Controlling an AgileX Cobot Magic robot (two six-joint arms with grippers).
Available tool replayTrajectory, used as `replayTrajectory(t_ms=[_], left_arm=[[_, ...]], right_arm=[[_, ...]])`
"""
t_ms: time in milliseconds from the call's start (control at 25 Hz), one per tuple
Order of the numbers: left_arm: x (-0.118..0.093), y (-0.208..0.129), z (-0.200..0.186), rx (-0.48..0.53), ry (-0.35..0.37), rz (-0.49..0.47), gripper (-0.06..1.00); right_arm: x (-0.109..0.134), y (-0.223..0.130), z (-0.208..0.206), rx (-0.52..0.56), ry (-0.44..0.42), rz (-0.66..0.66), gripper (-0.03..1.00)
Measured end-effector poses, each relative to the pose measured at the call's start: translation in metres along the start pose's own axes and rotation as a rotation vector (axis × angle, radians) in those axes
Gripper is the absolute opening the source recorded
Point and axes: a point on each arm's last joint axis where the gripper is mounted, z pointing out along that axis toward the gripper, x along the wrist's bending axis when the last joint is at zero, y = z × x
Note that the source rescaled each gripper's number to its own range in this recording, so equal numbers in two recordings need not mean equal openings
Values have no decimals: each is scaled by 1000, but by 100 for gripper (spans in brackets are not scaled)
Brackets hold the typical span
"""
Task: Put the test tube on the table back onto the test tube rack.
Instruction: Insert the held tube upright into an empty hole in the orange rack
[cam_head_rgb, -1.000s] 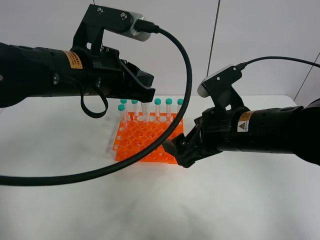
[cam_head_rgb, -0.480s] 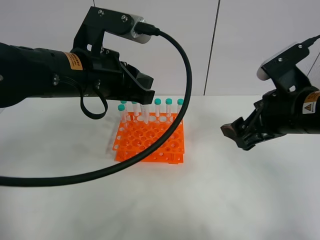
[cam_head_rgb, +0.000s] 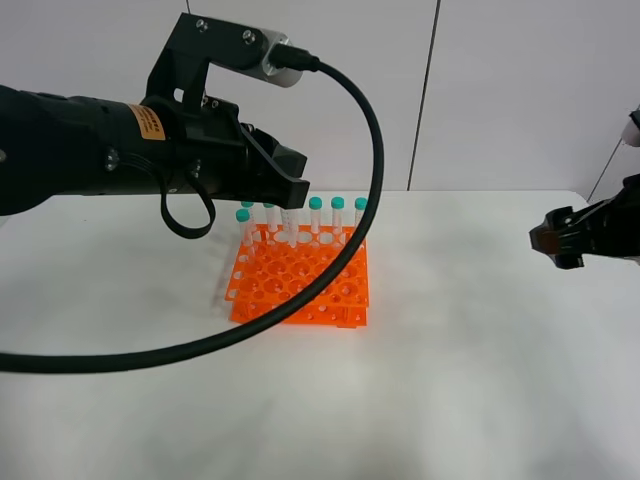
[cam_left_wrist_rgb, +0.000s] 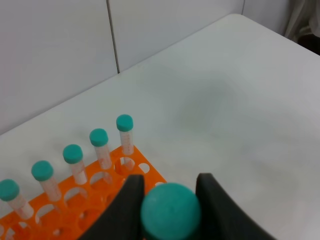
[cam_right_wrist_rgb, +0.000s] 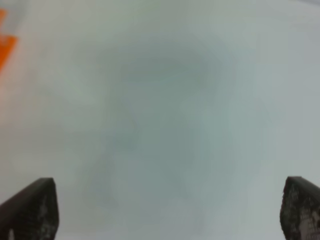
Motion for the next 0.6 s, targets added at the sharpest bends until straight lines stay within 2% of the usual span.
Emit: replayTrajectory(t_ms=[360, 600], left_arm=[[0, 0, 0, 0, 0, 0, 0], [0, 0, 0, 1, 0, 0, 0]], right_arm=[[-39, -9, -1, 29, -134, 175, 95], [-39, -10, -1, 33, -106, 270, 94]])
